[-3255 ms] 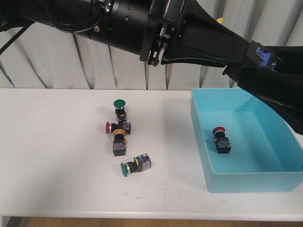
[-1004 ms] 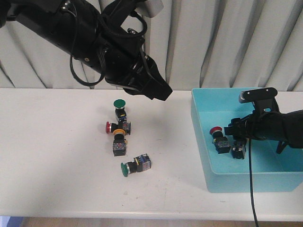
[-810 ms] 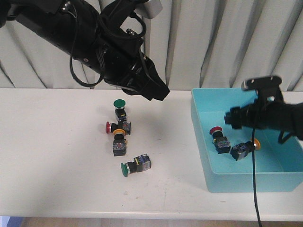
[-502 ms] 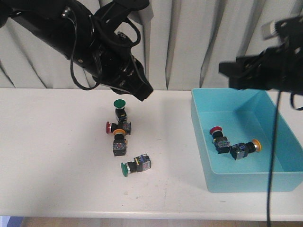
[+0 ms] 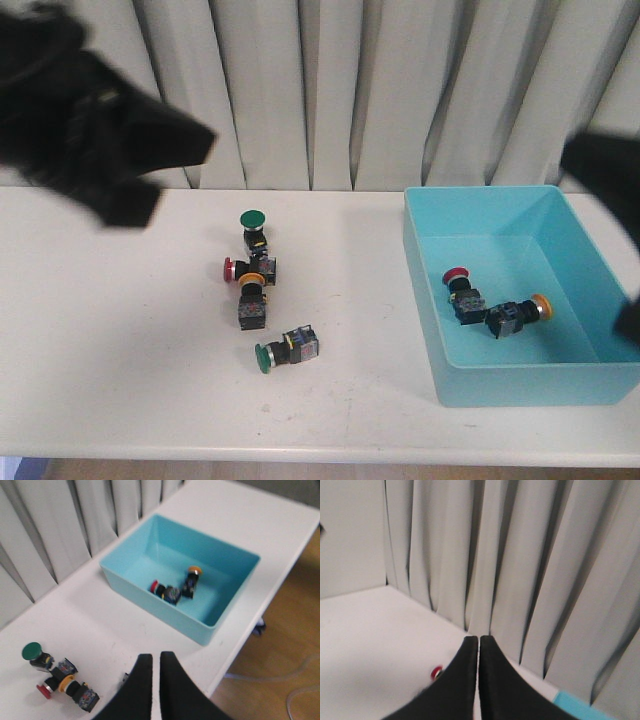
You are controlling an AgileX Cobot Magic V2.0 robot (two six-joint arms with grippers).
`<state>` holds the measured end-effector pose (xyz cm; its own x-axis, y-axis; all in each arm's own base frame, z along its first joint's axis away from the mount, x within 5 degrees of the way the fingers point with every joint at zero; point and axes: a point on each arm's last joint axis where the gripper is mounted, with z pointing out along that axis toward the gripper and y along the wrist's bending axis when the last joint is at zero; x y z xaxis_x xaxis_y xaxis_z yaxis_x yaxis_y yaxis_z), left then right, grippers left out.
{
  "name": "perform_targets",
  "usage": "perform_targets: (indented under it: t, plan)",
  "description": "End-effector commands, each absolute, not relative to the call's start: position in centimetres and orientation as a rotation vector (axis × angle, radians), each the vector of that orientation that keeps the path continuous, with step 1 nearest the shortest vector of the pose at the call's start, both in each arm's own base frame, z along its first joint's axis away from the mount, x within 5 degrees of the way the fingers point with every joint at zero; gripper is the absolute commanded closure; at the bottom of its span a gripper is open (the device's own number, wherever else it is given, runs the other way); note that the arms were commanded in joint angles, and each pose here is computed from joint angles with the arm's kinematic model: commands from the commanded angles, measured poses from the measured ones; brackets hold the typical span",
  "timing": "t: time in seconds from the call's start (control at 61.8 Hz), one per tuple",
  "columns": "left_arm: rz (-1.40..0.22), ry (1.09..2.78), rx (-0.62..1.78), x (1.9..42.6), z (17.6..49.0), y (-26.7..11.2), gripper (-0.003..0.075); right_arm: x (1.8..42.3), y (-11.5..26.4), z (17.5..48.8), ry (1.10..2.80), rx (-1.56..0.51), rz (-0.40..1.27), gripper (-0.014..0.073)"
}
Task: Pick red and yellow buttons and place in box
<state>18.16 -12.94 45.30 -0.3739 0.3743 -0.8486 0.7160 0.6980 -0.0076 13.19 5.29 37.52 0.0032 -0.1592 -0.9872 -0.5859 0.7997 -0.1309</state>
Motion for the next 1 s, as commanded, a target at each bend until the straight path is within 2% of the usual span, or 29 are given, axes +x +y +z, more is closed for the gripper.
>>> perform_targets:
  t: [0.0, 0.178, 0.227, 0.372, 0.502, 0.988]
  plan:
    - [-0.513, 1.845, 0.704, 14.9, 44.9, -10.9, 0.0728, 11.7, 5.2, 35.9, 1.559, -0.581, 0.386, 0.0601]
    - [-0.479, 1.769, 0.56, 10.9, 38.5, -7.6, 0.0728, 9.7, 5.2, 32.0, 1.599, -0.577, 0.403, 0.0601]
    - [-0.48, 1.741, 0.514, 9.9, 36.8, -6.8, 0.0728, 9.2, 5.3, 31.5, 1.597, -0.58, 0.409, 0.0601]
    - [-0.498, 1.634, 0.427, 8.1, 34.2, -5.4, 0.0728, 8.3, 5.5, 31.1, 1.58, -0.601, 0.443, 0.0601]
    - [-0.499, 1.591, 0.411, 7.6, 33.8, -5.0, 0.0727, 8.2, 5.7, 31.1, 1.578, -0.612, 0.461, 0.0601]
    - [-0.507, 1.595, 0.407, 7.6, 33.8, -5.0, 0.0727, 8.2, 5.7, 31.1, 1.576, -0.617, 0.456, 0.0601]
